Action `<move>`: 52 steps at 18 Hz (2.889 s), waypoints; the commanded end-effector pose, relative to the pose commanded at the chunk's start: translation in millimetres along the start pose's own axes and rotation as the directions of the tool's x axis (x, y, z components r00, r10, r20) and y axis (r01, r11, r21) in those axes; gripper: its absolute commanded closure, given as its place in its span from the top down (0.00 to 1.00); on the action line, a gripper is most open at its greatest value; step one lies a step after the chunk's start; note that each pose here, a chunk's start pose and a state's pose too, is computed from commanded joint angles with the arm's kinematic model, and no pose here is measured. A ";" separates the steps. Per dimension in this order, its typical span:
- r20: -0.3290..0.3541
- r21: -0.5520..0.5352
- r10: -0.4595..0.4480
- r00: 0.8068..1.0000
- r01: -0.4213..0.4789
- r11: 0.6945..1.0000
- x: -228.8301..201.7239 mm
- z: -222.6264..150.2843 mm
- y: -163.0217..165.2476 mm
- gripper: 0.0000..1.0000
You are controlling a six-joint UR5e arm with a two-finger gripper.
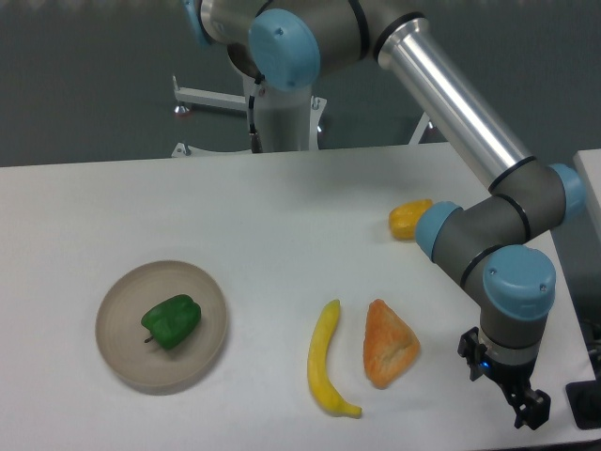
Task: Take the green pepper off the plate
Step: 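Move the gripper over the plate and lower it toward the green pepper, then close the gripper around the green pepper on the plate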
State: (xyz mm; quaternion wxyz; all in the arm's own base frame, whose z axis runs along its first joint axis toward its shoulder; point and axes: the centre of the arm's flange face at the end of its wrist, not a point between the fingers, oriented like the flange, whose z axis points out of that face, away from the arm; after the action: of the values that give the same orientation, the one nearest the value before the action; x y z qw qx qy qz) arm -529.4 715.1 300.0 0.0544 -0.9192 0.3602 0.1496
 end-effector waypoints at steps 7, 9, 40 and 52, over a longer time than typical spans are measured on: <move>-0.014 0.013 -0.020 1.000 0.021 1.000 7.4 2.0 -18.0 1.00; -0.015 0.016 -0.071 0.997 0.072 0.997 8.8 1.5 -24.8 1.00; -0.413 0.121 -0.394 0.821 0.478 0.870 328.1 -110.1 -278.1 1.00; -0.408 0.133 -0.356 0.840 0.441 0.888 336.5 -81.5 -299.3 1.00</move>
State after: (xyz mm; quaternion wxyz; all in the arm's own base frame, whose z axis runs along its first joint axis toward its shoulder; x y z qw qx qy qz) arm -73.0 700.8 269.4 0.1172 -0.9735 0.1779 -0.0835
